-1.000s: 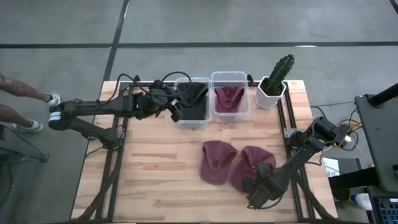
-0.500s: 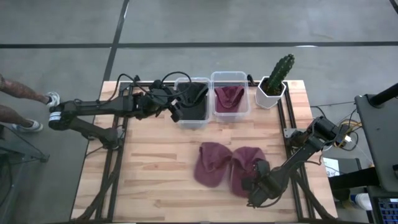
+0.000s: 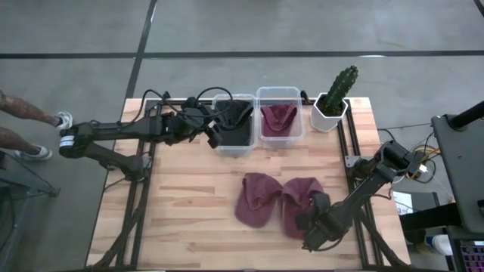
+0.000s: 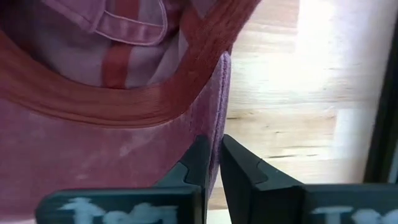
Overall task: Pick & Place hat
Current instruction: Put the right red cap into the right transparent bin
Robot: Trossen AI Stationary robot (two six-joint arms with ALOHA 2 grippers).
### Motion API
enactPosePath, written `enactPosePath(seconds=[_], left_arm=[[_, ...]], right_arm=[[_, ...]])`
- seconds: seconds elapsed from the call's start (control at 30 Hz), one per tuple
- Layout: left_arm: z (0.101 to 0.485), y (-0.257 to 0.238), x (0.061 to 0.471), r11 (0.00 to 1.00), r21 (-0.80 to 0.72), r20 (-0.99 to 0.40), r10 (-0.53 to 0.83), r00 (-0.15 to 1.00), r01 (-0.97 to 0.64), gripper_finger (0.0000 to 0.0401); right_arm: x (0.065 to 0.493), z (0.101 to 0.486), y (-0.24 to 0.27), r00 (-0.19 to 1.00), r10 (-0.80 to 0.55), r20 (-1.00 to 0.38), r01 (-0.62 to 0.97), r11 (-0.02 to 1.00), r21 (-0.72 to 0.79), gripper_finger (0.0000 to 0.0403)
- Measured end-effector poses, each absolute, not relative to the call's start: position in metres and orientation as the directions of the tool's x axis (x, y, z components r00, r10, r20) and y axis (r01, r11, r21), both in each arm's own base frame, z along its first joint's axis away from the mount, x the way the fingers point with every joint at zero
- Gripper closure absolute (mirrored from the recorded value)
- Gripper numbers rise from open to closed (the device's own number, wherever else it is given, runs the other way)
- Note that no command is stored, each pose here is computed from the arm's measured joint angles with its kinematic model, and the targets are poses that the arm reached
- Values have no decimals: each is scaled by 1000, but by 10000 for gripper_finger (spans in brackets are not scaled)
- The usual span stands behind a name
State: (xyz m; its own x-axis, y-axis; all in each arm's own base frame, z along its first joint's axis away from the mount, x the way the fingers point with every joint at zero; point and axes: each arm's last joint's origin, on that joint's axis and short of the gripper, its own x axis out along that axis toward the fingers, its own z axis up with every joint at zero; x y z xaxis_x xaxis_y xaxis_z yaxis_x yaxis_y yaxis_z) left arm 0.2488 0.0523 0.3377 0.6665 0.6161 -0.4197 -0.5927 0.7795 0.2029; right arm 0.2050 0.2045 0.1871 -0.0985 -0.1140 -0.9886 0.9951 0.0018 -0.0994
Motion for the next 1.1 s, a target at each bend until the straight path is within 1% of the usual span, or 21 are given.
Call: enactPosePath(seconds=[0.13, 0.27, 0.47, 0.57, 0.63, 0.8, 0.9, 1.0, 1.1], left_arm=[[338, 52, 249, 779, 203, -419, 616, 667, -593, 188], [338, 52, 249, 780, 202, -419, 616, 667, -593, 188], [338, 52, 249, 779, 202, -418, 616, 667, -593, 188], [338, 52, 249, 779, 200, -418, 616, 668, -594, 188], [338, 52, 249, 779, 200, -418, 616, 668, -594, 188], [338, 52, 249, 779, 196, -417, 616, 668, -596, 188], [338, 52, 249, 779, 193, -417, 616, 668, -597, 188], [338, 52, 249, 777, 185, -417, 616, 668, -601, 188], [338, 52, 249, 775, 171, -417, 616, 668, -608, 188]], right_arm=[[203, 203, 202, -83, -113, -990, 996, 11, -85, 389], [198, 222, 197, -80, -118, -990, 996, 19, -83, 392], [189, 261, 189, -100, -139, -985, 994, 28, -105, 394], [184, 282, 184, -78, -157, -984, 996, 35, -84, 394], [182, 295, 181, -39, -169, -985, 998, 46, -47, 394], [177, 320, 171, 121, -183, -976, 991, 83, 108, 394], [174, 329, 164, 210, -215, -954, 975, 112, 190, 394], [170, 341, 153, 310, -256, -915, 949, 136, 284, 394], [167, 352, 139, 427, -333, -841, 904, 153, 398, 394]])
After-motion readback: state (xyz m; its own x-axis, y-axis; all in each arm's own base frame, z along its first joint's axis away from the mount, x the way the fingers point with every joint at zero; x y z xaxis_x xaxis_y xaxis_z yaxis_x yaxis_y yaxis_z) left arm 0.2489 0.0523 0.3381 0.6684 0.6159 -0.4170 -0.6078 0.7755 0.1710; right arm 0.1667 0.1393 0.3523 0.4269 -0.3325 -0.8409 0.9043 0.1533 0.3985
